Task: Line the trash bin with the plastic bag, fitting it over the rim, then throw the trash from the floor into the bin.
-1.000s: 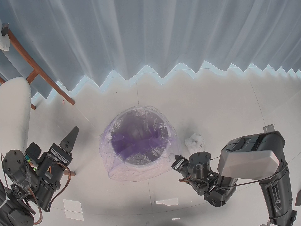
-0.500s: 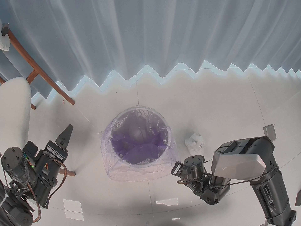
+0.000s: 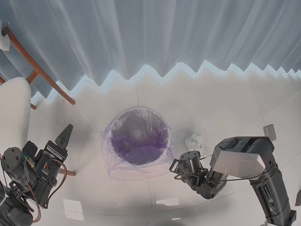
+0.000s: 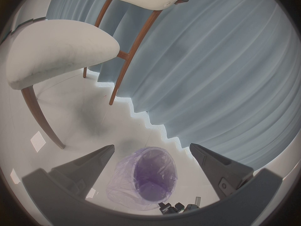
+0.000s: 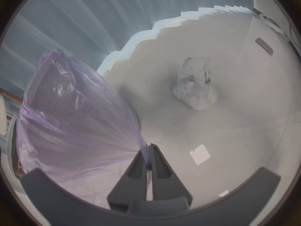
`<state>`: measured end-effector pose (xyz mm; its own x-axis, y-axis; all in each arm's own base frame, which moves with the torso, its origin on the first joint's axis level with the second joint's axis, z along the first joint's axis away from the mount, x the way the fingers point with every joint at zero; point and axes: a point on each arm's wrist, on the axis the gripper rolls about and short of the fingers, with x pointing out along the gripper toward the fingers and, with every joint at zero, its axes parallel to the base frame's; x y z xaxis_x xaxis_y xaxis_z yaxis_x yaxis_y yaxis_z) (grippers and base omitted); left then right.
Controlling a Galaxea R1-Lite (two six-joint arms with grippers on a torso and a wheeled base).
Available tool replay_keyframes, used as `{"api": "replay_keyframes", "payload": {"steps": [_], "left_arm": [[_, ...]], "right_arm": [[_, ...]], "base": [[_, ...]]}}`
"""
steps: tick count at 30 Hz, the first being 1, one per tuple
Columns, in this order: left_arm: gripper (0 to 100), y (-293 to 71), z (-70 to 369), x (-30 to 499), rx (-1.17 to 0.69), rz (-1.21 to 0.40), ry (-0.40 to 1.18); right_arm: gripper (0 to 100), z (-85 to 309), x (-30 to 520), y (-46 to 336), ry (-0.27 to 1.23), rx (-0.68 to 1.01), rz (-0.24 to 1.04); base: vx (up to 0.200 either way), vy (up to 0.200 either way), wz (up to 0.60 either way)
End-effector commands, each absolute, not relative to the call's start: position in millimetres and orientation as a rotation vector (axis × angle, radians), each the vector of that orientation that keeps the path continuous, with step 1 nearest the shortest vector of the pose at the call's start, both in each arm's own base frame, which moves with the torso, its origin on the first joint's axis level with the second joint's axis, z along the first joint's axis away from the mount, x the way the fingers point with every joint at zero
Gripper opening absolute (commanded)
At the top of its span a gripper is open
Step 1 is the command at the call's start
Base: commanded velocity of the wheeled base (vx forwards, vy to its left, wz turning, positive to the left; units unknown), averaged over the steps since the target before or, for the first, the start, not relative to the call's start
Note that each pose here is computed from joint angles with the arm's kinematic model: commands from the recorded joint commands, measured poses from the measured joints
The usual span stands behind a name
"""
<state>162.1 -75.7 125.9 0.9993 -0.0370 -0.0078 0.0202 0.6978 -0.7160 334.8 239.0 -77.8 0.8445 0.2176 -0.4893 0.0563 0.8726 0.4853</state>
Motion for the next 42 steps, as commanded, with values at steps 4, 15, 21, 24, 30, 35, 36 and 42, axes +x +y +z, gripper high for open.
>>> {"api": "replay_keyframes", "payload": {"steps": [4,15,21,24,30,35,36,42], "left_arm": [[100,-75,122,160,-0.793,-0.026,0.039],[100,-73,123,160,-0.829,-0.018,0.033],[100,-73,125,159,-0.878,-0.024,0.027],[100,-72,124,159,-0.878,-0.024,0.03],[100,-73,113,162,-0.841,0.01,0.106],[100,-71,90,172,-0.789,0.107,0.217],[100,-68,83,177,-0.767,0.145,0.24],[100,-49,51,201,-0.657,0.284,0.3]], "right_arm": [[100,-72,339,241,0.555,0.532,0.088],[100,-24,317,229,0.533,0.67,0.072],[100,-12,268,205,0.623,0.652,0.043],[100,-11,234,193,0.687,0.623,0.03],[100,-8,187,176,0.652,0.62,0.038],[100,-13,154,158,0.608,0.654,0.0],[100,-16,148,156,0.614,0.662,-0.038],[100,-35,141,156,0.564,0.802,-0.211]], "base": [[0.0,0.0,0.0],[0.0,0.0,0.0],[0.0,0.0,0.0],[0.0,0.0,0.0],[0.0,0.0,0.0],[0.0,0.0,0.0],[0.0,0.0,0.0],[0.0,0.0,0.0]]}}
